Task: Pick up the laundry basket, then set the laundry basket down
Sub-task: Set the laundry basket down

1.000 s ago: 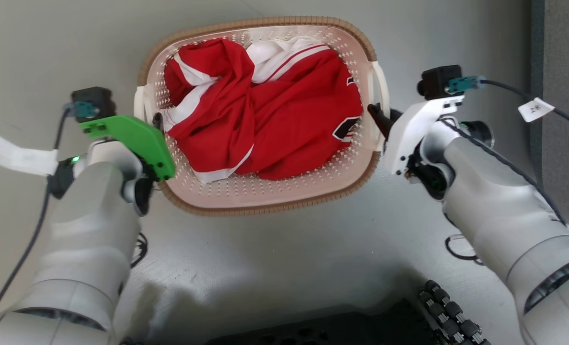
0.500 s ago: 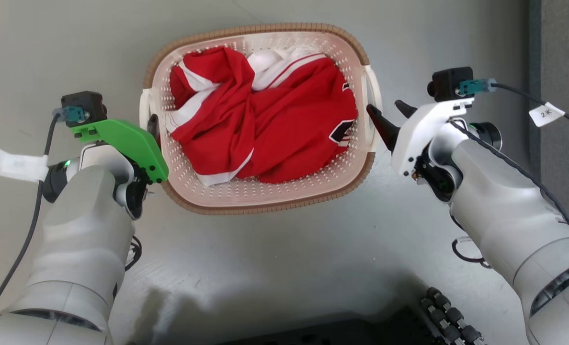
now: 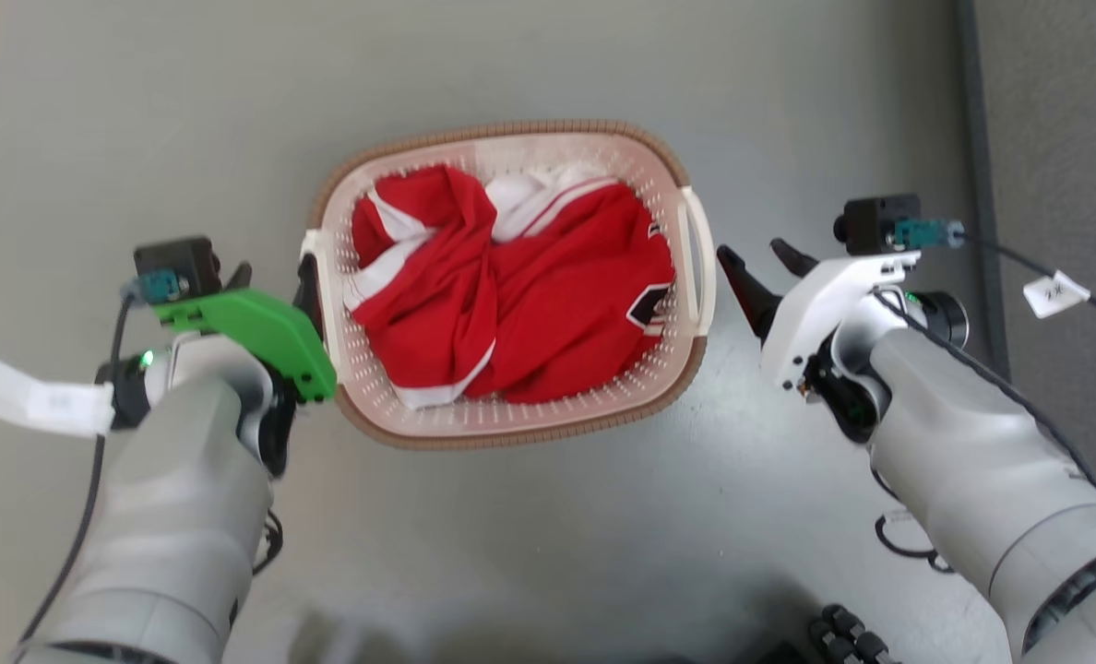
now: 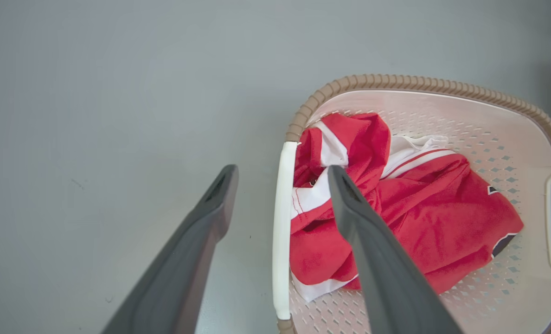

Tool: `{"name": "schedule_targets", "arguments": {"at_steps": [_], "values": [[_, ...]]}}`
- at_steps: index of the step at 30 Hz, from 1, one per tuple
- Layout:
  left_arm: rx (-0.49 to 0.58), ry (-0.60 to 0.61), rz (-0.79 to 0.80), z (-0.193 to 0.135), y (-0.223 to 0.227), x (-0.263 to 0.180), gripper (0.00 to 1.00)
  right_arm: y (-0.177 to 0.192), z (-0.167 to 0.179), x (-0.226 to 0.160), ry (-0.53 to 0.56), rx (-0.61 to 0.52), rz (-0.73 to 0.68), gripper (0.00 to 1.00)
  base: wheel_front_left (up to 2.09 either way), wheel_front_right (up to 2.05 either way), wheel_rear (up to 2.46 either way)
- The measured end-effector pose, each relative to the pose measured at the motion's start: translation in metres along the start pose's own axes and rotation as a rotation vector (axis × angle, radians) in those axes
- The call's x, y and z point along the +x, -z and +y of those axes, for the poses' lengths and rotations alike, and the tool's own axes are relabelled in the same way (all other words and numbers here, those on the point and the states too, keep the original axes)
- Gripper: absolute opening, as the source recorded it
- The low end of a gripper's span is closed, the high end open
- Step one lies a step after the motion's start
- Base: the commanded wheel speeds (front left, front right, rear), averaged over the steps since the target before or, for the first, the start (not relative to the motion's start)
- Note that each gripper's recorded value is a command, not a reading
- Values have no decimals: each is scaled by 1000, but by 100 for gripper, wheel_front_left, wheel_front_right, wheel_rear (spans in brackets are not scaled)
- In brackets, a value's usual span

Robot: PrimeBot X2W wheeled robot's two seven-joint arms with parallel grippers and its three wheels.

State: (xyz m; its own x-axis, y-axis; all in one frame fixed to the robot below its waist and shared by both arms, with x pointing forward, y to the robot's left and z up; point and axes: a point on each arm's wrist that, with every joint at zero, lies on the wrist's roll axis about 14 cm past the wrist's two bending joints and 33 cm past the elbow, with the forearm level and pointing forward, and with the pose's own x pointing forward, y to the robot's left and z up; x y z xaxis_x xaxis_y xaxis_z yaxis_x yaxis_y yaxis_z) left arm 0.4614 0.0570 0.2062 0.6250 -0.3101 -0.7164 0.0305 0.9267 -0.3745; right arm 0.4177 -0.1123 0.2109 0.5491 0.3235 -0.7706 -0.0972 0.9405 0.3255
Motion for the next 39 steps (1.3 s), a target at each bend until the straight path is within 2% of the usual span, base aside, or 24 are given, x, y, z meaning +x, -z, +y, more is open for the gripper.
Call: {"name": "schedule_targets", "arguments": {"at_steps": [12,18,24,39], "values": [[15,31,-113,-21,-25,-42,100,-21,14,-44,-5,22,-149,100,0,0,0],[3,62,-216,-37,-58,-57,100,-39,22,-60,-17,35,-224,100,0,0,0],[17,79,-380,-49,-110,-80,100,-64,19,-82,-9,23,-317,100,0,0,0],[121,85,-594,-68,-147,-144,100,-147,27,-152,-22,-43,-623,100,0,0,0]]}}
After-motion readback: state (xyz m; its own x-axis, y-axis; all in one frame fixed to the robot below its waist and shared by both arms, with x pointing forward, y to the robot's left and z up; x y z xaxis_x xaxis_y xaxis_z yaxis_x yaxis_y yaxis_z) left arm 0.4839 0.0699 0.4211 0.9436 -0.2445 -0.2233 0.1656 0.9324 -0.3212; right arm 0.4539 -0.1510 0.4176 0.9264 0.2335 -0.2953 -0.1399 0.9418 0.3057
